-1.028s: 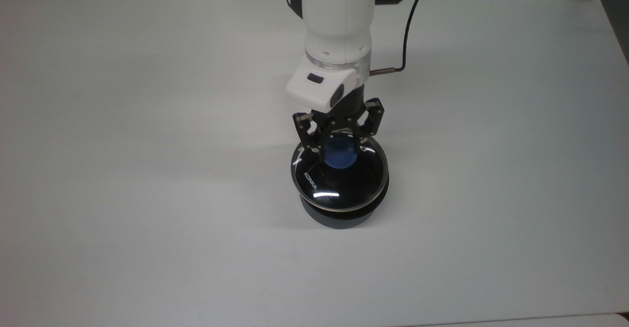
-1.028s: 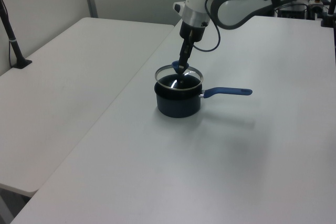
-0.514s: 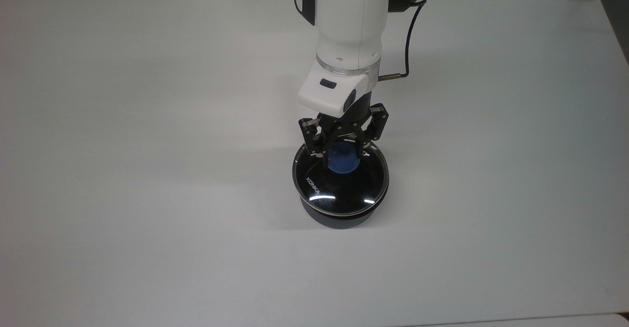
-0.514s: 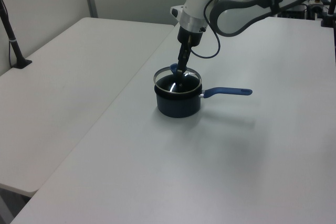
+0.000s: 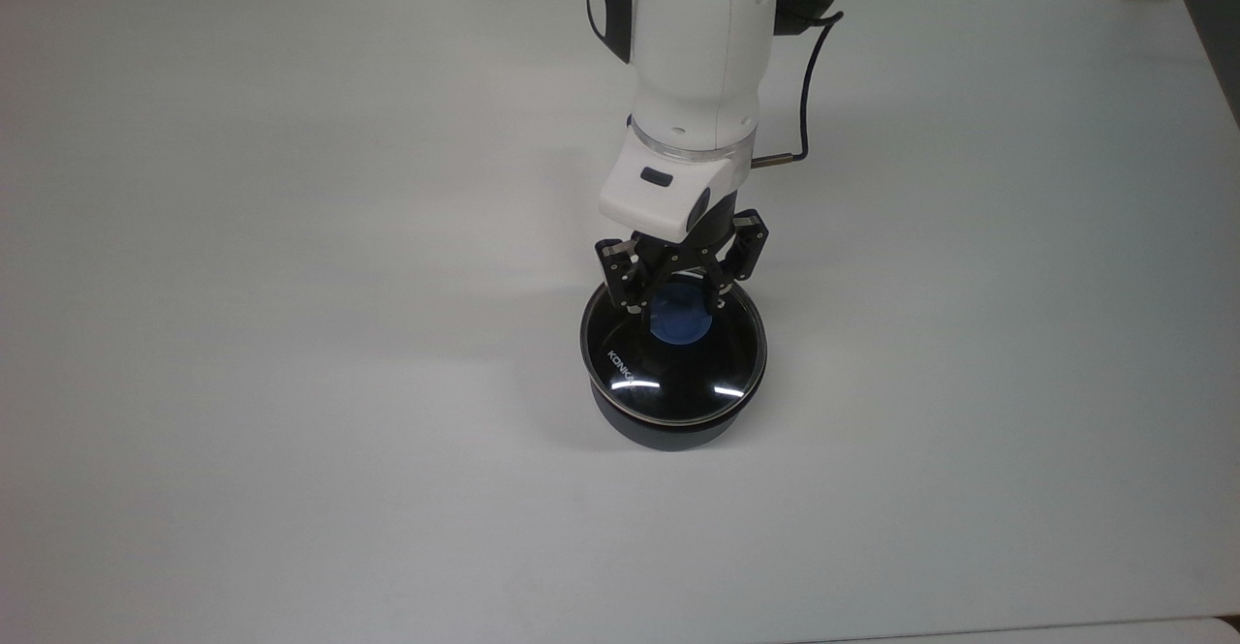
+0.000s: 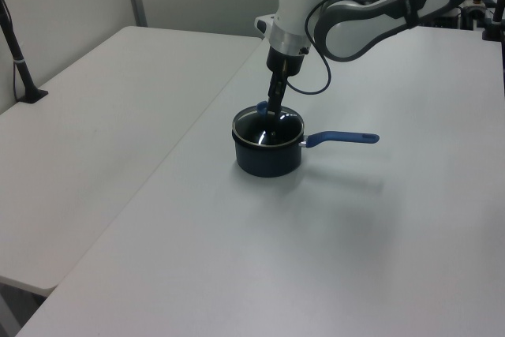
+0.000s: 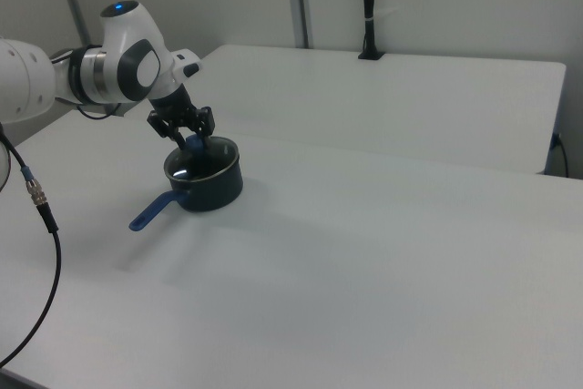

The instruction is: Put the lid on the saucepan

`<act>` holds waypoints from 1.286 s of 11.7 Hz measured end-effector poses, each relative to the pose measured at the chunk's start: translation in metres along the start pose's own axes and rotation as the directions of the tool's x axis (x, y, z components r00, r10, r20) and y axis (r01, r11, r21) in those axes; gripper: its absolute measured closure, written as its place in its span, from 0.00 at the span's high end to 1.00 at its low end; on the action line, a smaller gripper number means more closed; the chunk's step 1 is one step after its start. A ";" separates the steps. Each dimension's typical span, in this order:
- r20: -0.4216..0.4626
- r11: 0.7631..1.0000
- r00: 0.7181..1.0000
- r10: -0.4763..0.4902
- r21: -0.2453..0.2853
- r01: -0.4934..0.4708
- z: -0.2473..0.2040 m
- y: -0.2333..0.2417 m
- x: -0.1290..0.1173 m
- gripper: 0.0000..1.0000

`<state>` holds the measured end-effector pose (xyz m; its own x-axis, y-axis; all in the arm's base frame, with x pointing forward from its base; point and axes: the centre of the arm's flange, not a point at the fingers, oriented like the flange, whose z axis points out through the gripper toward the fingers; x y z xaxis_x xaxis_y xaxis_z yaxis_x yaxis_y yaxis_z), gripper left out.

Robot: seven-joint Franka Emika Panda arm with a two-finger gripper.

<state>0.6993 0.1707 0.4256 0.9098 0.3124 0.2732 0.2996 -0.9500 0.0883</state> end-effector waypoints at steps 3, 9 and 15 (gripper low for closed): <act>0.020 1.000 1.000 0.005 0.000 -0.005 0.004 -0.001 -0.002 0.65; 0.149 0.995 0.983 0.103 -0.018 -0.101 -0.060 0.026 -0.020 1.00; 0.240 0.959 0.929 0.284 -0.054 -0.279 -0.166 0.077 -0.087 1.00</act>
